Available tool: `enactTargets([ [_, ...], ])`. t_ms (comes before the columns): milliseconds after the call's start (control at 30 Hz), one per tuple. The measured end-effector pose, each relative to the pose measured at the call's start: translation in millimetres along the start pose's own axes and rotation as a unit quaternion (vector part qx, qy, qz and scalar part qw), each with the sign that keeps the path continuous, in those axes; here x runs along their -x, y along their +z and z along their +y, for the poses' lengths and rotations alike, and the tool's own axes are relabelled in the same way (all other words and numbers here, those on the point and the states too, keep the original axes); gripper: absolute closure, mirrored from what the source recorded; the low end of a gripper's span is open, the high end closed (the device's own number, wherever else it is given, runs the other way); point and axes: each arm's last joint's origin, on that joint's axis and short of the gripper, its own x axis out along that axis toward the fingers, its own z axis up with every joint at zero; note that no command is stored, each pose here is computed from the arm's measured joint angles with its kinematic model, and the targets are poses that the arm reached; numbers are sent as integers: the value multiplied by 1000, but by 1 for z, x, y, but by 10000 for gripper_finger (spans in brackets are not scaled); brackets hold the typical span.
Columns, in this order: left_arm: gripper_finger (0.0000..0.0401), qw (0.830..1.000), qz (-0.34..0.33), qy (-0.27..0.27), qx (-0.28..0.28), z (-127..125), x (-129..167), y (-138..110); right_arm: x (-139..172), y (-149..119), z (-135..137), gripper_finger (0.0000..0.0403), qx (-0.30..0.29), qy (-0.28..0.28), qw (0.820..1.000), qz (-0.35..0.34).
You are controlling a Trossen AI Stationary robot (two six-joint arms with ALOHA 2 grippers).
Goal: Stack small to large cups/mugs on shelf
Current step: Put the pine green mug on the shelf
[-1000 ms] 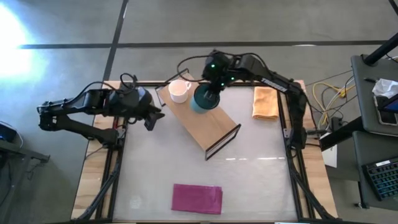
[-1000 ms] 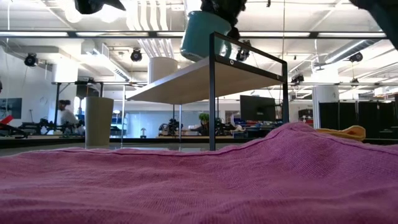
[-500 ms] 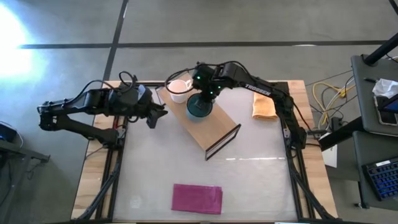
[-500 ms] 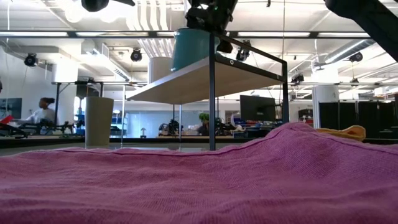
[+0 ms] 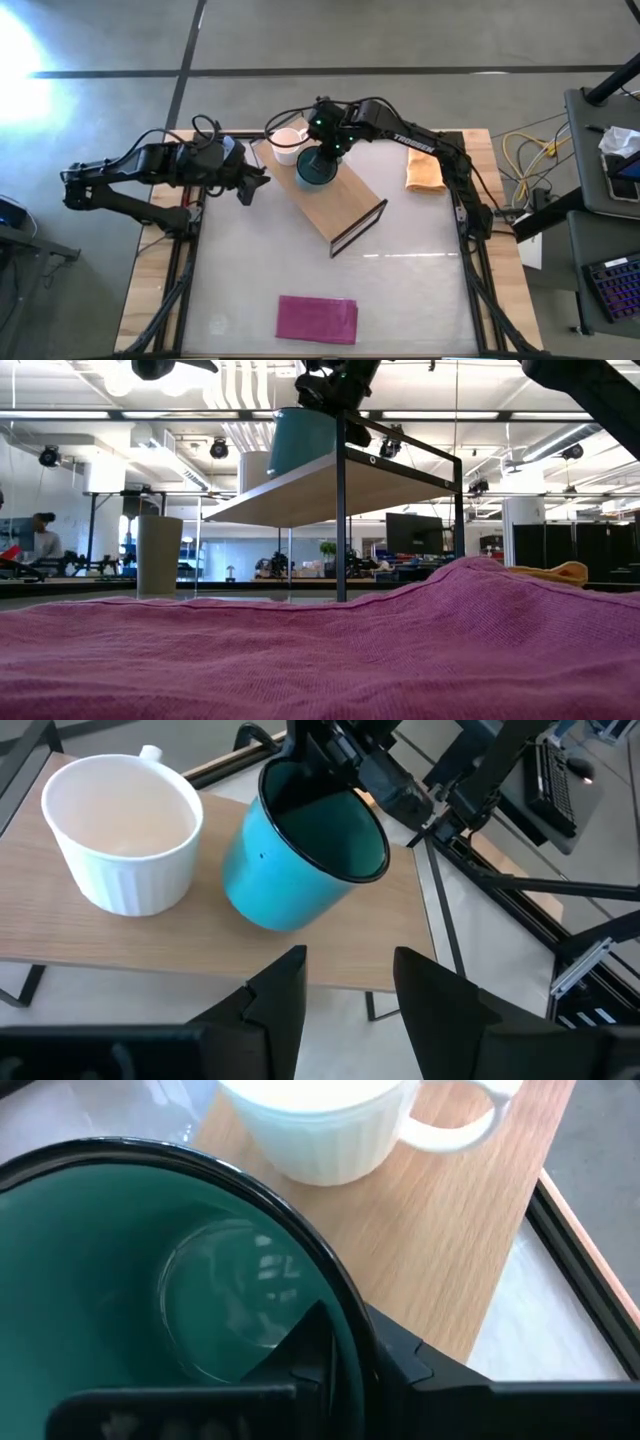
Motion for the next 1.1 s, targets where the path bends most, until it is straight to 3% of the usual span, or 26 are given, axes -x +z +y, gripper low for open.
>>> enactTargets([
  [700,264,1000,1,17,8,2,-2,-2,-17,1,0,360,-1,10,1000,16],
  [1100,264,999,5,41,-1,5,-2,-4,-12,0,0,259,-14,9,1000,17],
])
